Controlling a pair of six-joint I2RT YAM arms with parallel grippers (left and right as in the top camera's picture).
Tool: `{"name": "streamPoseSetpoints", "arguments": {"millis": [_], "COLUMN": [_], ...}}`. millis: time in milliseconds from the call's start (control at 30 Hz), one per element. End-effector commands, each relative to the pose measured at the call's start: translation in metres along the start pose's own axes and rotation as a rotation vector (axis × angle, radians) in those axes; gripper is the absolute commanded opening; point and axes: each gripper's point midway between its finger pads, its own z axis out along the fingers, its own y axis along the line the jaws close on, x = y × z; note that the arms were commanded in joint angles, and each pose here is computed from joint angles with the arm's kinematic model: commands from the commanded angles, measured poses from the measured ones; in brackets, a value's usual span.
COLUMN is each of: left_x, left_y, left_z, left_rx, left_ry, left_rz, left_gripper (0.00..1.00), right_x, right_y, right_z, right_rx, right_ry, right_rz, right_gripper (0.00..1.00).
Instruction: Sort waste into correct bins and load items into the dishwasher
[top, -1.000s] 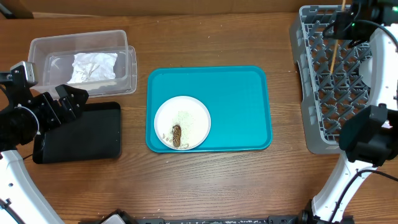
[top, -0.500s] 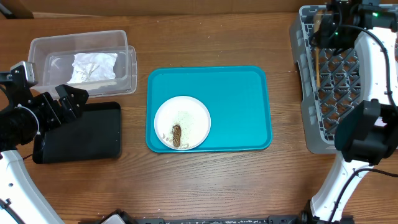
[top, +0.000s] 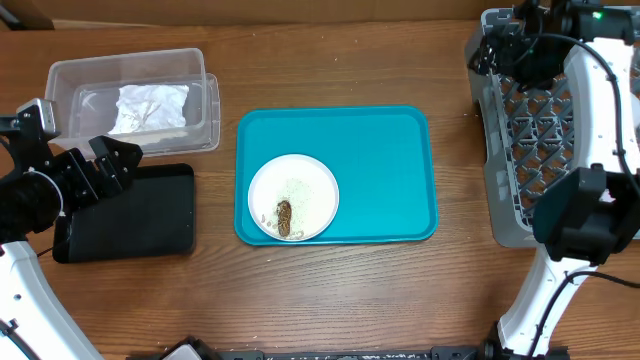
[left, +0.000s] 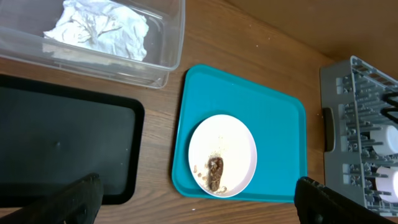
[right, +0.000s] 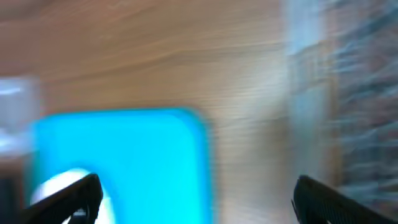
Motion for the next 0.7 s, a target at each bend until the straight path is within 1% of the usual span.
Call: {"name": "streamPoseSetpoints", "arguments": {"millis": [0, 33, 100, 200, 300, 367, 400, 467, 600, 633, 667], "left_x": [-0.001, -0.001, -0.001, -0.001, -0.001, -0.001, -0.001, -0.001, -0.001, -0.002, -0.001], "left_y": [0.000, 0.000, 0.000, 0.000, 0.000, 0.000, 0.000, 0.000, 0.000, 0.000, 0.000], "left_z": [-0.002, -0.002, -0.002, -0.002, -0.002, -0.002, -0.002, -0.002, -0.002, -0.002, -0.002], "left_rx": [-0.003, -0.003, -0.003, -0.003, -0.003, -0.003, -0.003, -0.003, -0.003, -0.003, -0.003], "left_ry": [-0.008, -0.008, -0.008, -0.008, -0.008, -0.008, -0.008, -0.008, -0.008, -0.008, -0.008], "left_rz": [0.018, 0.018, 0.018, 0.018, 0.018, 0.018, 0.018, 0.018, 0.018, 0.018, 0.018], "left_gripper": [1.00, 1.00, 1.00, 1.00, 1.00, 1.00, 1.00, 1.00, 1.00, 1.00, 1.00], "right_x": [0.017, 0.023, 0.037, 0.059, 0.081, 0.094, 0.097, 0.102, 0.109, 0.108, 0.107], "right_y": [0.126, 0.138, 0.152, 0.161, 0.176, 0.184, 0.185, 0.175, 0.126, 0.118, 0.116], "right_z": [-0.080, -0.085, -0.083, -0.062, -0.048, -0.041, -0.036, -0.025, -0.018, -0.021, -0.024], "right_rx": [-0.609, -0.673, -0.705, -0.599, -0.534, -0.487, -0.450, -0.314, 0.066, 0.123, 0.135], "right_ry": [0.015, 0.034, 0.074, 0.160, 0.240, 0.292, 0.308, 0.328, 0.304, 0.287, 0.275], "right_rz": [-0.004, -0.022, -0.058, -0.087, -0.108, -0.083, -0.063, 0.005, 0.158, 0.174, 0.165], "right_gripper": [1.00, 1.00, 1.00, 1.00, 1.00, 1.00, 1.00, 1.00, 1.00, 1.00, 1.00]}}
